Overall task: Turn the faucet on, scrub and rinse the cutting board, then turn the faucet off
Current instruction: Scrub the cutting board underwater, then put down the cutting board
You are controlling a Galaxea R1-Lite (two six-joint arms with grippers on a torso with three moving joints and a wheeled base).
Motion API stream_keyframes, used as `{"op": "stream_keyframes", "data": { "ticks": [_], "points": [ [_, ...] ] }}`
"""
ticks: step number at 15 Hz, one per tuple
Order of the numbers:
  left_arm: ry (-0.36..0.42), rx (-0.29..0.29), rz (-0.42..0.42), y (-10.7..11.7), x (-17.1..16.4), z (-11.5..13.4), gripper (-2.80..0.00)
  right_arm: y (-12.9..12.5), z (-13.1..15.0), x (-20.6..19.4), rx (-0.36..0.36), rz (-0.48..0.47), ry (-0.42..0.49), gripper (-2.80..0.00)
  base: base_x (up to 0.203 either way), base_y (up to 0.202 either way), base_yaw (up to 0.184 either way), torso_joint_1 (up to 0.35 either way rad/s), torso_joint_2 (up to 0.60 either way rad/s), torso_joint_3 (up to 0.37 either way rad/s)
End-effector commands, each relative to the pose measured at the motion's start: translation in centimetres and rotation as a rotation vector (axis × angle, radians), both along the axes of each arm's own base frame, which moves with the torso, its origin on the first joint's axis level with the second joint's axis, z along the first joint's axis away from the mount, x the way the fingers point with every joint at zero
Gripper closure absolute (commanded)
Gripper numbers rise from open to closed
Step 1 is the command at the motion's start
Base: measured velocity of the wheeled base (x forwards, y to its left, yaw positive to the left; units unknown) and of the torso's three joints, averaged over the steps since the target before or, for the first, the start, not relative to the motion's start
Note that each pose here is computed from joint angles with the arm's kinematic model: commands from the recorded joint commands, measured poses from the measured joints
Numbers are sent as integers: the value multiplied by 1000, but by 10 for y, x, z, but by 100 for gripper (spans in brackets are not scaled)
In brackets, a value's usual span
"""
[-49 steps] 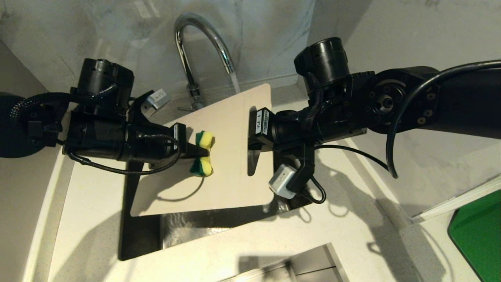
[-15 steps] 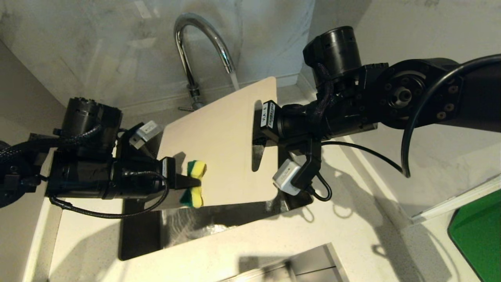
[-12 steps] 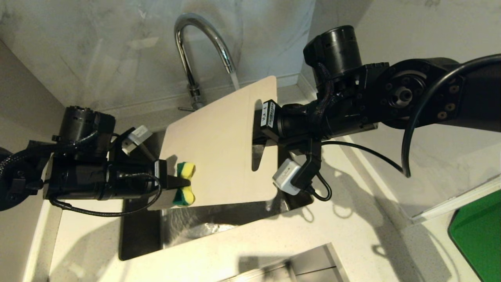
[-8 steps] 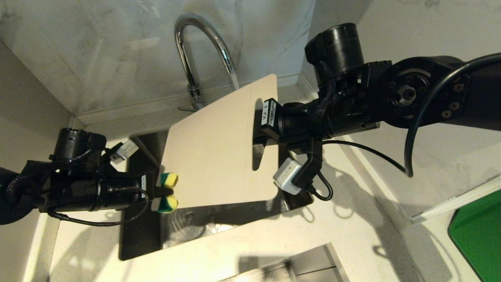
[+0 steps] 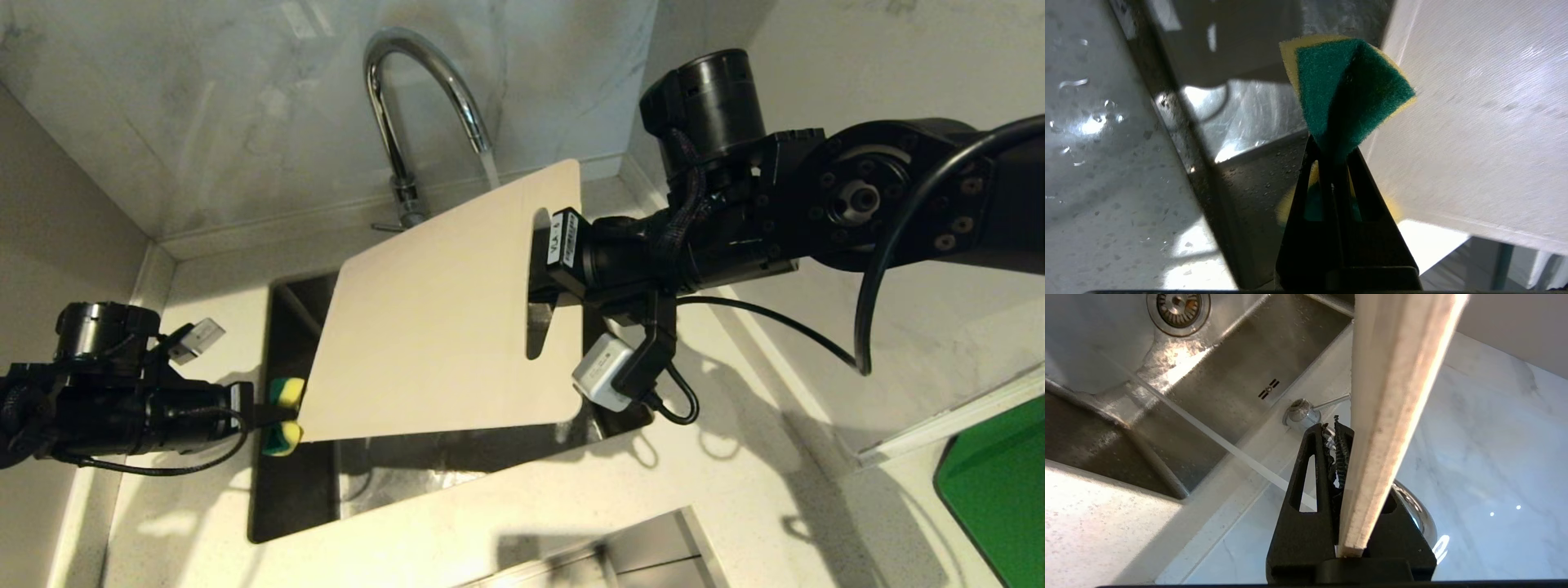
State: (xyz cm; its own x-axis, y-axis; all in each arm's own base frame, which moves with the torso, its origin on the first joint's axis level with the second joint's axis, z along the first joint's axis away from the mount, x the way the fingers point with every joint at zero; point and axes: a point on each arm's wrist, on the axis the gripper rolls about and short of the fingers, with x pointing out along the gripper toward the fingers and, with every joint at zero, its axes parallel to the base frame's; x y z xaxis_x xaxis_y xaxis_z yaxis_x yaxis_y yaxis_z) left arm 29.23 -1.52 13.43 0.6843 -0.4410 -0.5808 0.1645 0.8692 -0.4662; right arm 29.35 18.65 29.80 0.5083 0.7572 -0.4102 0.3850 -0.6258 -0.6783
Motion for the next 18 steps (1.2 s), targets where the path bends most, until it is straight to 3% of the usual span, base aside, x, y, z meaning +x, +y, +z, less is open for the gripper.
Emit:
{"op": "stream_keyframes", "data": {
  "ticks": [1, 4, 10, 13, 18],
  "points": [
    [-50, -20, -15, -3, -5, 15, 0, -4, -6, 1, -21, -3, 10, 0, 0, 0, 0, 0, 0, 0],
    [-147, -45, -9, -3, -16, 49, 0, -9, -14, -4, -39, -22, 27, 0, 0, 0, 0, 0, 0, 0],
    [-296, -51, 4, -1, -61, 118, 0, -22, -26, -24, 26, -63, 38, 0, 0, 0, 0, 0, 0, 0],
    [-304, -47, 6, 0, -75, 128, 0, -38, -27, -38, 62, -104, 50, 0, 0, 0, 0, 0, 0, 0],
    [-297, -45, 4, 0, -83, 130, 0, -76, -42, -71, 153, -269, 111, 0, 0, 0, 0, 0, 0, 0]
  ]
}}
